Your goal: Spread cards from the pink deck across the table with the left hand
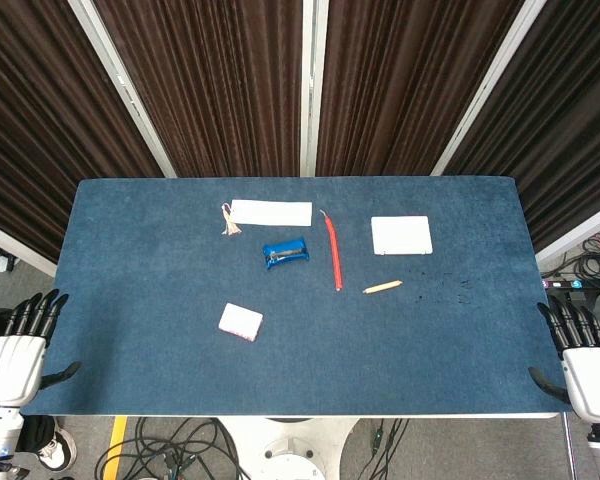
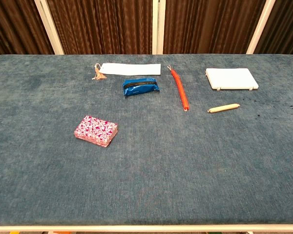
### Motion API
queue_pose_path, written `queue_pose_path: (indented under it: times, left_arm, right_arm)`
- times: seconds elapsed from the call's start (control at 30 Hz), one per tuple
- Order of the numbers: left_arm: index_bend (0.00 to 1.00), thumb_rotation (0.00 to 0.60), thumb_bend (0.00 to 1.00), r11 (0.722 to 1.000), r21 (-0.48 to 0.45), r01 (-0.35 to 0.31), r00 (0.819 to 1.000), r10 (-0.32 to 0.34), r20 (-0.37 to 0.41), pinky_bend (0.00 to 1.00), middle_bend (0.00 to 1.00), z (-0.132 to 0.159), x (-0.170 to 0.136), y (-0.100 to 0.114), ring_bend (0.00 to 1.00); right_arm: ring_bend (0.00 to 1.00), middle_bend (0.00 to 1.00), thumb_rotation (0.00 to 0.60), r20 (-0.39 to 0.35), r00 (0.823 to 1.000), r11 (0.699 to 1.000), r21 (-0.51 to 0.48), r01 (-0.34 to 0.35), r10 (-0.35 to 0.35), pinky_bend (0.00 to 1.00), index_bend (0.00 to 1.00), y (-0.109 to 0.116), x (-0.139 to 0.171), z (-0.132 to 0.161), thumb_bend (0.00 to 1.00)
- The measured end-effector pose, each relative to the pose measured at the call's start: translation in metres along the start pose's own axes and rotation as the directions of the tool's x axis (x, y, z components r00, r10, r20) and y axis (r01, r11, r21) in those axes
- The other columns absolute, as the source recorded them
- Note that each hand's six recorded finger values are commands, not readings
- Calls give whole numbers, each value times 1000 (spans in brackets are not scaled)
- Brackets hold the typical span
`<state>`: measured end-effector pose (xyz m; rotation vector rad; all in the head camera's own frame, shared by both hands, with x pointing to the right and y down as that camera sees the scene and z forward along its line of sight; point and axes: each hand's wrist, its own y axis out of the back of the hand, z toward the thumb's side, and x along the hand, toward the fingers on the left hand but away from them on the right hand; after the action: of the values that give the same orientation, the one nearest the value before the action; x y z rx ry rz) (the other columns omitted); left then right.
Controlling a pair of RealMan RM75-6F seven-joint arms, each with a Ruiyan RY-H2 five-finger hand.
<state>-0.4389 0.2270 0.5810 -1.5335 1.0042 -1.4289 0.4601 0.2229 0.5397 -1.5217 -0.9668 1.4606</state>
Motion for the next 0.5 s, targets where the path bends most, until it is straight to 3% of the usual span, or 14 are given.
queue_pose_path:
  times: [0.23,0.5]
  left_arm:
    - [37,600,0,1000,9,1,1000,-1,11,105,34,3,-1,3,0]
    - [38,600,0,999,-11,48,997,-47,66,105,34,17,-1,-3,0]
  right_arm:
    - [0,0,600,1,1000,1000,-6,-6,7,0,0,-1,0,0,99]
    - [0,0,600,15,1000,1000,-13,1,-1,0,0,2,1,-5,99]
